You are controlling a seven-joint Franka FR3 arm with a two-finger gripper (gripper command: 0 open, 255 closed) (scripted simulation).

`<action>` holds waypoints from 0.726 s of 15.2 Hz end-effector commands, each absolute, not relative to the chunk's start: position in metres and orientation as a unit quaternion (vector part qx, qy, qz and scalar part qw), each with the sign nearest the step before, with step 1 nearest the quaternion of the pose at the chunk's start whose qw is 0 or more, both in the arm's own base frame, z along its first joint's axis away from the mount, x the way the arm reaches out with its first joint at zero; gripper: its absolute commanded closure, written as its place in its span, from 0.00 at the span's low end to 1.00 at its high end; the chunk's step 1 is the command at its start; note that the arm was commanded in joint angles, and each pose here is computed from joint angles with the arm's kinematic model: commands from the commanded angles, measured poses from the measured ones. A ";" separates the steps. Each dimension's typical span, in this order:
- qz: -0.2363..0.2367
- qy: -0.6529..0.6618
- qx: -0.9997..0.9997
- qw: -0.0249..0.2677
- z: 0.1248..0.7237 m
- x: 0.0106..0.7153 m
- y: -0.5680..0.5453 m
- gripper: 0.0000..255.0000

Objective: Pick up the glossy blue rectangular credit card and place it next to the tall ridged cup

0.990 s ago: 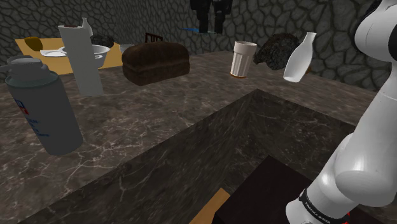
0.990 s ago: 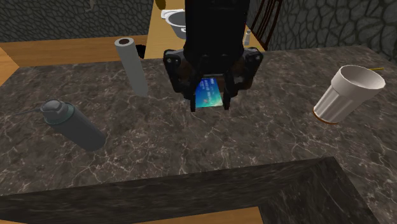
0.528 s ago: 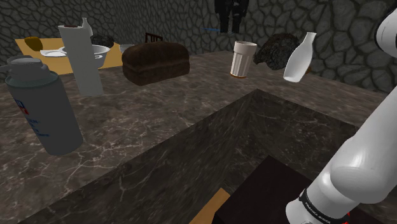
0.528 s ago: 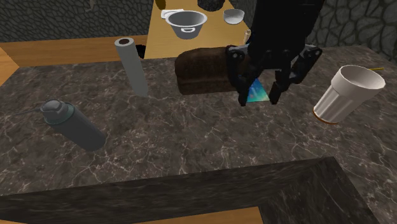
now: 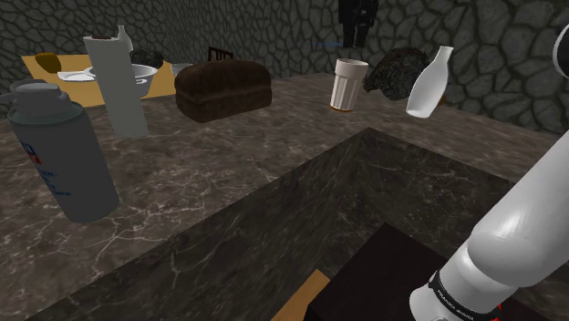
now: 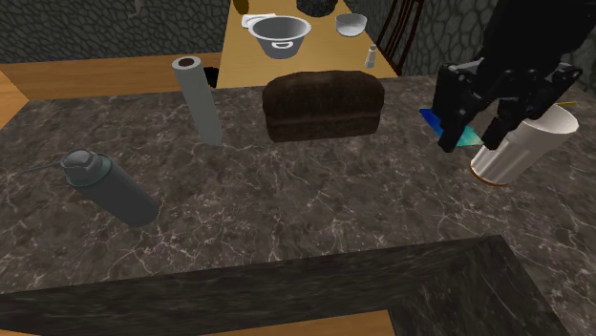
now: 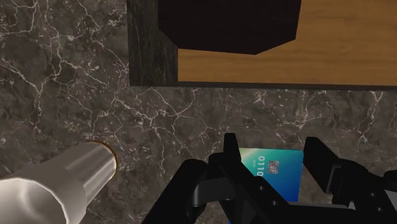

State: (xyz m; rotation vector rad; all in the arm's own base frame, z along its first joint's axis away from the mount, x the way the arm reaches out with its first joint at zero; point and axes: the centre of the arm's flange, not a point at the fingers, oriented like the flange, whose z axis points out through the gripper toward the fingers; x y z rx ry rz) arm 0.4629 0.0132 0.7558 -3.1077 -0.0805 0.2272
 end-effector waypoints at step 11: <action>0.073 -0.027 -0.997 0.012 0.758 0.479 -0.144 1.00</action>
